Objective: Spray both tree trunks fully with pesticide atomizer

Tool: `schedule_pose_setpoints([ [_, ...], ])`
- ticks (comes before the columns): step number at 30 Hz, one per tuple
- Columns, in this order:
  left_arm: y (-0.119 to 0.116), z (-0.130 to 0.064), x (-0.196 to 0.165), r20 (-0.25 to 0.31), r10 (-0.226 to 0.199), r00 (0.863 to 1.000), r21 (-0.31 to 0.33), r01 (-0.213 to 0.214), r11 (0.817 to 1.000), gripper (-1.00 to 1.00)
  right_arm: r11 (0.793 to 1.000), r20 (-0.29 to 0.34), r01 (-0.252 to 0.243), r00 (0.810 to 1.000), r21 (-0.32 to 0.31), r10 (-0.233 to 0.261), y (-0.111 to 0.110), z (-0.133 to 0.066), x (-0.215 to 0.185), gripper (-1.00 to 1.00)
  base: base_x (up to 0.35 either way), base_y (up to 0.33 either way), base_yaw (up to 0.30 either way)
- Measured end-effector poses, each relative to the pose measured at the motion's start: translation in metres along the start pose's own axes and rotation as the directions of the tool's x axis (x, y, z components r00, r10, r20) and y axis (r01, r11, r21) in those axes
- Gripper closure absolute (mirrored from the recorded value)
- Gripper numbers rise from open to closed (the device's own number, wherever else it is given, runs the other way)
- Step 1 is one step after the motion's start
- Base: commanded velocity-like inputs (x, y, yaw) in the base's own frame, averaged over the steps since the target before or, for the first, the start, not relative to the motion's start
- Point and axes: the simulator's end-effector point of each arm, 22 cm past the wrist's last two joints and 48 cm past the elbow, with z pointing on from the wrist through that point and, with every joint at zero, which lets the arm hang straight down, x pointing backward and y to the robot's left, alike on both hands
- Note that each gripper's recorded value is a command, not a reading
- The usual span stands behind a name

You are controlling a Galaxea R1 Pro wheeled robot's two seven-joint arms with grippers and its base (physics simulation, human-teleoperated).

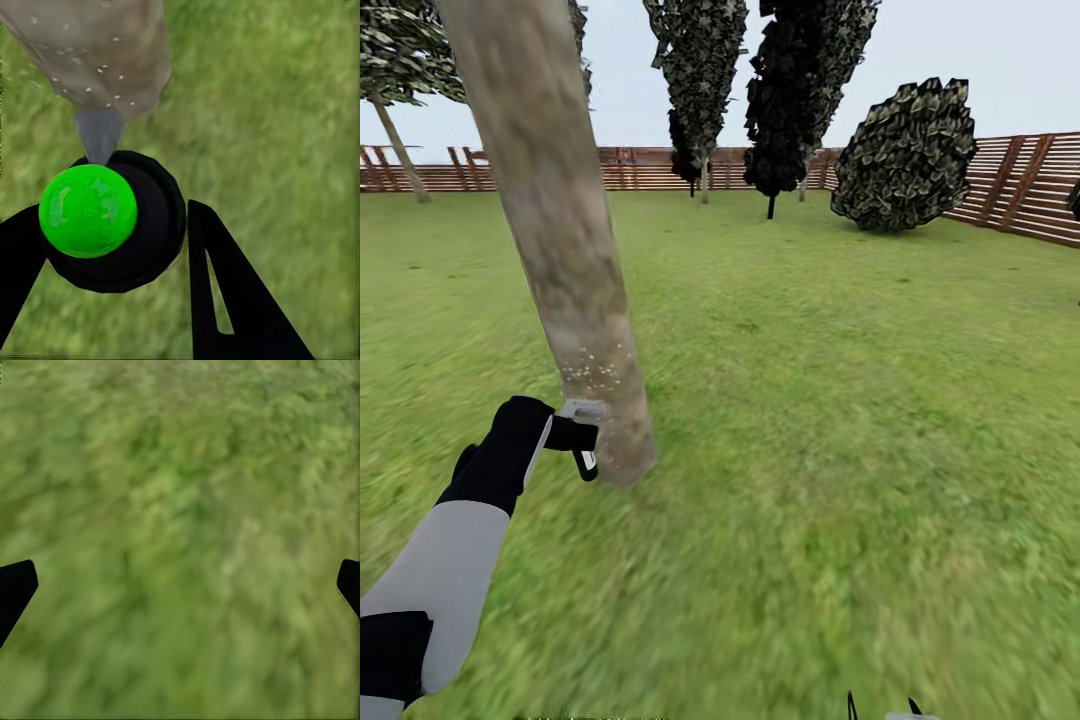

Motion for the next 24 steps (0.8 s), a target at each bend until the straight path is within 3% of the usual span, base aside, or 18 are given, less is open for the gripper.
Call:
schedule_pose_setpoints([
  [11, -0.002, 0.001, 0.001, -0.002, -0.001, 1.0, 0.003, 0.001, 1.0, 1.0, 1.0, 0.0, 0.0, 1.0, 0.0, 0.0, 0.0, 0.0, 0.0, -1.0, 0.065, -0.271, 0.267],
  [24, 0.0, 0.007, 0.012, -0.026, -0.025, 0.999, 0.008, 0.026, 1.0, 1.0, 1.0, 0.0, -0.001, 1.0, -0.001, 0.001, 0.001, 0.0, 0.0, -1.0, 0.088, -0.272, 0.015],
])
